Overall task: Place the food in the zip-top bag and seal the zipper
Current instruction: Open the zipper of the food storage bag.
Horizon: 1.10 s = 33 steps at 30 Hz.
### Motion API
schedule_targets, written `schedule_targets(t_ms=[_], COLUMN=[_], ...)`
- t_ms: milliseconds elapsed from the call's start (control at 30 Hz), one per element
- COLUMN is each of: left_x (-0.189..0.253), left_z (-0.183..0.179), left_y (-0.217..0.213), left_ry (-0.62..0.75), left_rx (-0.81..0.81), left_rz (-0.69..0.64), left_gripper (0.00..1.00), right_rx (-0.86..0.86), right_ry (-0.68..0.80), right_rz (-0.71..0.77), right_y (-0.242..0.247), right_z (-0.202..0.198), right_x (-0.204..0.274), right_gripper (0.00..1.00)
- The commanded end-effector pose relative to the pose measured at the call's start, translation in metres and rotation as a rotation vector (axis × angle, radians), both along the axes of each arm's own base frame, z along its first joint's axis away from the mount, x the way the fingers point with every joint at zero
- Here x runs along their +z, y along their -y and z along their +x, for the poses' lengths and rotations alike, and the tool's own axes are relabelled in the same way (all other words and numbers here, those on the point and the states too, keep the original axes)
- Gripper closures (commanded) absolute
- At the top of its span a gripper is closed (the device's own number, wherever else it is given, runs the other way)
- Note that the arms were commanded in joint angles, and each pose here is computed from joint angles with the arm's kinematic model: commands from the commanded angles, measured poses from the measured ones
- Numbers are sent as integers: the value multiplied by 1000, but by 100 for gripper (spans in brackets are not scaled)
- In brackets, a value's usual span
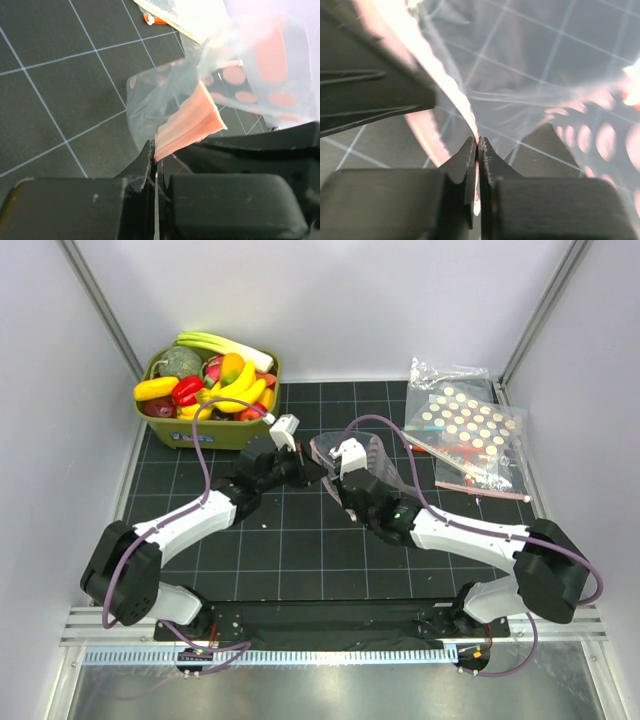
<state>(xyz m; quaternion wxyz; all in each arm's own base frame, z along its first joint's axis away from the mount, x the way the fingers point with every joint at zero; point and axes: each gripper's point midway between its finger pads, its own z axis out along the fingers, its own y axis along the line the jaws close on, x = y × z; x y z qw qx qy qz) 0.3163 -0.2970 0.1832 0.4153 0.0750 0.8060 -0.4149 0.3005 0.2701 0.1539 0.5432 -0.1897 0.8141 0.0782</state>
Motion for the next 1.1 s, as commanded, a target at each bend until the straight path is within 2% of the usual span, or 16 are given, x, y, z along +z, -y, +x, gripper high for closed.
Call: schedule_targets(t_ms=[0, 67, 533, 733, 900, 967, 1000, 1033, 1067], left_x=[7, 8, 3, 8, 11, 12, 14, 14, 13], left_z=[4, 4, 1, -1, -2, -2, -1, -2, -2], left_y=[0, 0, 8, 8, 6, 5, 5, 5, 5], left_ry=[24, 24, -8, -2, 6, 9, 13, 12, 11], left_rx=[-1, -1, -42, -51, -49, -46, -43, -47, -45], left_rz=[3, 3, -9, -16, -11, -7, -6, -6, 0], left_gripper=[100, 100, 100, 100, 100, 100, 100, 100, 100], right_rx=[-112, -103, -55, -51, -83, -43, -37, -39, -43], right_ry=[101, 100, 93, 81, 141, 132, 128, 117, 111], right_rz=[57, 62, 47, -16, -43, -46, -43, -30, -15], right_y=[11, 8, -11, -14, -4, -10, -12, -14, -15], right_z=[13, 13, 19, 23, 28, 26, 26, 26, 26], right_x=[42, 43, 34, 30, 41, 36, 35, 33, 34], right_gripper=[94, 96, 86, 75, 54, 57, 63, 76, 83])
